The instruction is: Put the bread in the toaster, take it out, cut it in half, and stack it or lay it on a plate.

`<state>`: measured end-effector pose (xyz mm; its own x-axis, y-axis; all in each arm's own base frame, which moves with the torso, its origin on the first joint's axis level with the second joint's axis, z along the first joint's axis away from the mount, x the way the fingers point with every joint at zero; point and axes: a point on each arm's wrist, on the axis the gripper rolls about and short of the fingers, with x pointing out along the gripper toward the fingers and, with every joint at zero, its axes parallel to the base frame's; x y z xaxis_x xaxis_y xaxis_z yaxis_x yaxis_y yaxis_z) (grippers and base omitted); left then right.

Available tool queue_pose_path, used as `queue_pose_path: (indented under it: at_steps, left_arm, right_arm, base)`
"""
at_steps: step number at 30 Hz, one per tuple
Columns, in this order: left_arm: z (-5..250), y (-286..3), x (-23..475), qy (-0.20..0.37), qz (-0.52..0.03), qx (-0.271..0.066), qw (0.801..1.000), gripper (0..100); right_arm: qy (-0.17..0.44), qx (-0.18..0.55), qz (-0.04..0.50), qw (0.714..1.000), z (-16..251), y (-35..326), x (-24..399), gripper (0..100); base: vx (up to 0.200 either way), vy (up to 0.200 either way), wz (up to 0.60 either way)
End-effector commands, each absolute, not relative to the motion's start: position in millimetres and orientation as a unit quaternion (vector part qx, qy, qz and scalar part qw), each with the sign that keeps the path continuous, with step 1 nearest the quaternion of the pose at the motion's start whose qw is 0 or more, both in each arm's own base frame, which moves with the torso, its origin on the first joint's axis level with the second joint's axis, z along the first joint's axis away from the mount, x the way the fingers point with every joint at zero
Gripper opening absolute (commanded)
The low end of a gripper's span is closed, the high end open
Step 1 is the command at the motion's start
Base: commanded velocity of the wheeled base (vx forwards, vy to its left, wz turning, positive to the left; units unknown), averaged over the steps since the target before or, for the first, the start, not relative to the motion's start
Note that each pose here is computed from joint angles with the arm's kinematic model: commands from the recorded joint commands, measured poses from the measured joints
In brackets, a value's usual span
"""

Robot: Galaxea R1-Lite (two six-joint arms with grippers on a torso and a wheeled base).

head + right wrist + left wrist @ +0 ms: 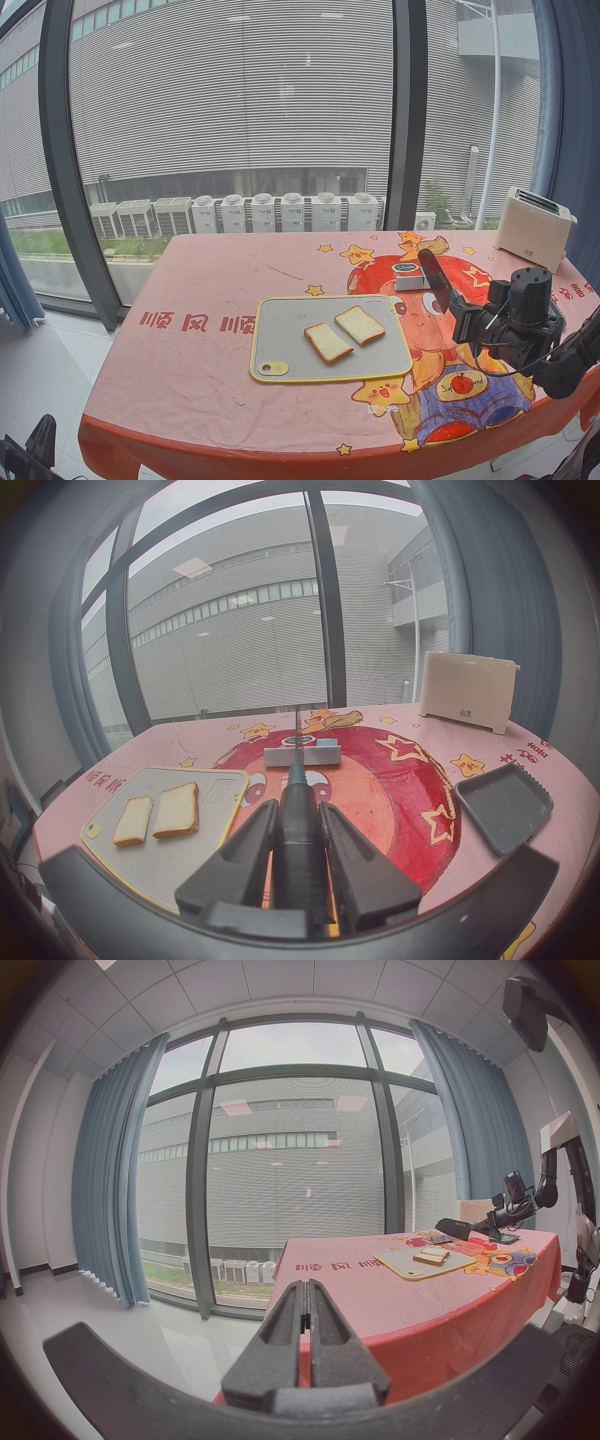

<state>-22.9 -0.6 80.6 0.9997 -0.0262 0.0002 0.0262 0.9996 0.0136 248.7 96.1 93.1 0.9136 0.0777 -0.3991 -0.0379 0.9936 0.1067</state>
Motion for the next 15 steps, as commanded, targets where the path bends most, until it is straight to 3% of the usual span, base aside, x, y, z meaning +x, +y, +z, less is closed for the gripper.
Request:
queue_pose_path:
  at_steps: [1,15]
  left_arm:
    - [76.0,-0.6,-22.2,0.005,-0.013,0.007,1.0,0]
    - [75.9,-0.6,-22.3,0.004,-0.013,0.007,1.0,0]
  right_arm:
    - [0.211,0.046,0.029,0.976,89.9,96.3,249.8,0]
    - [0.218,0.044,0.028,0.975,85.8,97.2,250.9,0]
  base:
    - [0.0,0.0,0.0]
    - [0.0,0.0,0.0]
